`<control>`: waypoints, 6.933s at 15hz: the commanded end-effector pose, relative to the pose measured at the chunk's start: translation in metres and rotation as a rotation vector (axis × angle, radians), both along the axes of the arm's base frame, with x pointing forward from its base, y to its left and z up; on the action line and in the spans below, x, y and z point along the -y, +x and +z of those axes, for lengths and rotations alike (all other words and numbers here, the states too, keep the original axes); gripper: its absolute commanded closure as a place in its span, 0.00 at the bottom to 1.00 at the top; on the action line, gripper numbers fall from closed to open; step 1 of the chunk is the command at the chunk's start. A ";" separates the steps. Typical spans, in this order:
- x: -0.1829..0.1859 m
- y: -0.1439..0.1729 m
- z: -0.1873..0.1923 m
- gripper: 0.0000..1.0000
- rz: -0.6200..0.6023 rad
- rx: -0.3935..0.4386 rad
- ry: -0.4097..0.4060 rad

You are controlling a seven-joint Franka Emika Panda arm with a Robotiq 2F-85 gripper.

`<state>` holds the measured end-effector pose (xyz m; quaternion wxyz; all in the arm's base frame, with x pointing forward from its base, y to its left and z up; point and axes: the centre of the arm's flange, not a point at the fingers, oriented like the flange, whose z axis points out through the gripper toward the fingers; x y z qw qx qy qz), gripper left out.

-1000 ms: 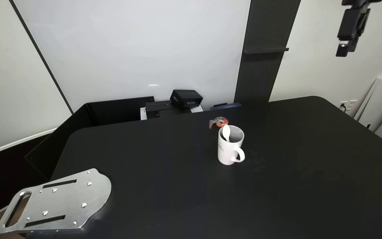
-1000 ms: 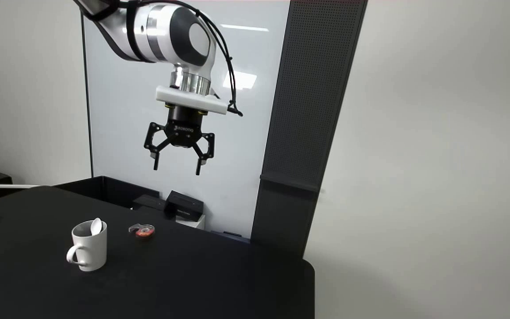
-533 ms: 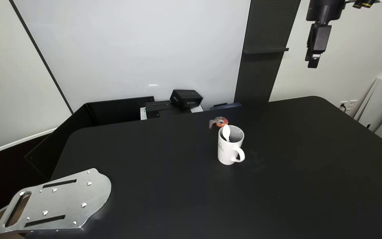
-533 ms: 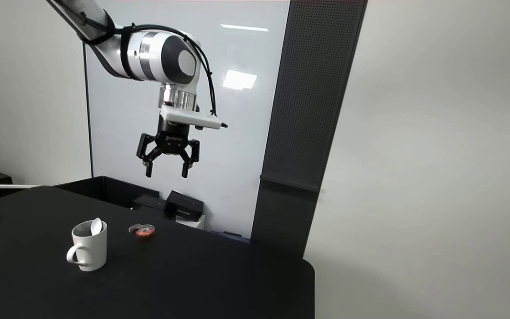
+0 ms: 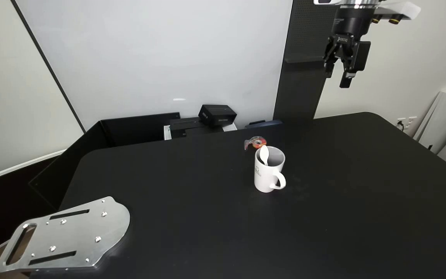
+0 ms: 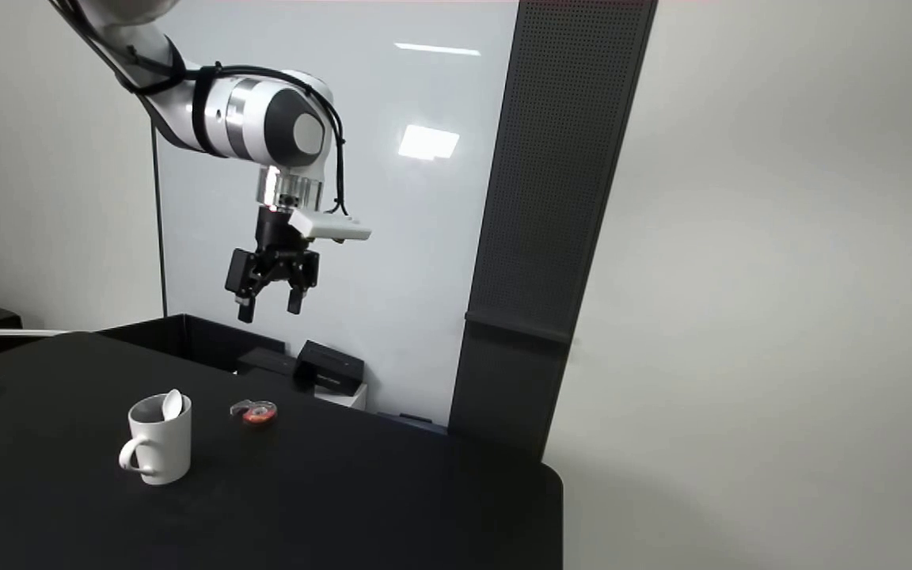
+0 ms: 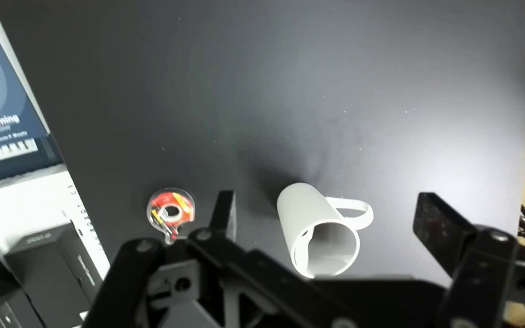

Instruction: Remove the white spoon from the mug and place it on the table

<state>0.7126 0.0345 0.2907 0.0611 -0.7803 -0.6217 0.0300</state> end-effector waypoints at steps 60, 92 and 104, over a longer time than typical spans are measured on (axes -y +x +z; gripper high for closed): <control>-0.171 0.029 -0.141 0.00 0.633 -0.023 0.149; -0.167 0.035 -0.167 1.00 0.580 -0.047 0.128; -0.162 0.061 -0.108 0.99 0.536 -0.016 0.120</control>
